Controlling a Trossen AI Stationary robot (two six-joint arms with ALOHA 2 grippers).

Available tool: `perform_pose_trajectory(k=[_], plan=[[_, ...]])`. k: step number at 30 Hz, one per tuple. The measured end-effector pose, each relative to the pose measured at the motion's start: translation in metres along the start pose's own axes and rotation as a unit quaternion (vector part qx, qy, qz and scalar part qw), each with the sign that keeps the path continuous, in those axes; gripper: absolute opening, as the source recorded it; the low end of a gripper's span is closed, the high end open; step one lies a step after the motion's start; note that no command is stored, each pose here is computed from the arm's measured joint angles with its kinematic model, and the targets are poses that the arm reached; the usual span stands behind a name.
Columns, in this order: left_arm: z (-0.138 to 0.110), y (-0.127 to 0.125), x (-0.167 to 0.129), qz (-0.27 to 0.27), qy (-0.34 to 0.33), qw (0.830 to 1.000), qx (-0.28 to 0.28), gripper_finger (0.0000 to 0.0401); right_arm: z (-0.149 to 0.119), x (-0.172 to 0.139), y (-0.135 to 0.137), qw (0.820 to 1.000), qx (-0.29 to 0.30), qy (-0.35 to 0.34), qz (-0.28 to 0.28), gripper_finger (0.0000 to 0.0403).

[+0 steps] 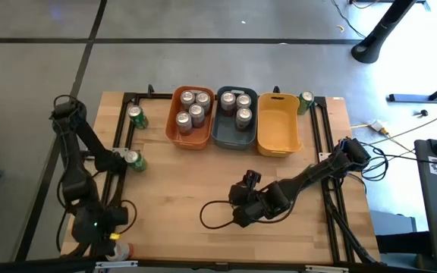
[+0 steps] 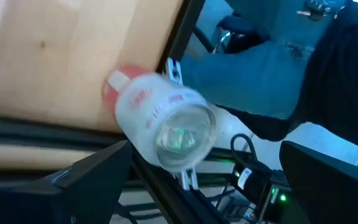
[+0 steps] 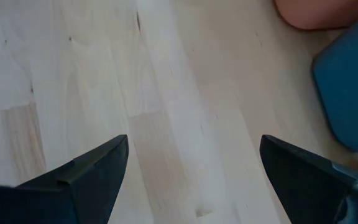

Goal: Sort soda cans
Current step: Put the pink-white soda can into the blue bin

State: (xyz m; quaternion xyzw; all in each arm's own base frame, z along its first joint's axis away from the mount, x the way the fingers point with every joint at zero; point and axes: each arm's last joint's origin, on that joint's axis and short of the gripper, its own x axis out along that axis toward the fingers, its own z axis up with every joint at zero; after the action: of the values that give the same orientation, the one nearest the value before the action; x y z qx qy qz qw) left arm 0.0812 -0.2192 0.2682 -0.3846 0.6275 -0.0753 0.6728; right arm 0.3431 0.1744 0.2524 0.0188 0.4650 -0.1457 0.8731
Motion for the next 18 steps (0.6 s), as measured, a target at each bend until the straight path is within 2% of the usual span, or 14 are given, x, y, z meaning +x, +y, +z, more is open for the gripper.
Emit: perform_pose_trajectory(k=[7,18], plan=[[-0.005,-0.003,0.019,0.047,-0.006,0.999,0.002,0.0398,-0.001,0.004,0.002,1.000,-0.003,0.004,-0.004,0.0360],[-0.011,-0.005,0.027,0.046,-0.014,0.999,0.015,0.0398,-0.008,0.022,0.009,0.999,-0.014,0.031,-0.007,0.0360]])
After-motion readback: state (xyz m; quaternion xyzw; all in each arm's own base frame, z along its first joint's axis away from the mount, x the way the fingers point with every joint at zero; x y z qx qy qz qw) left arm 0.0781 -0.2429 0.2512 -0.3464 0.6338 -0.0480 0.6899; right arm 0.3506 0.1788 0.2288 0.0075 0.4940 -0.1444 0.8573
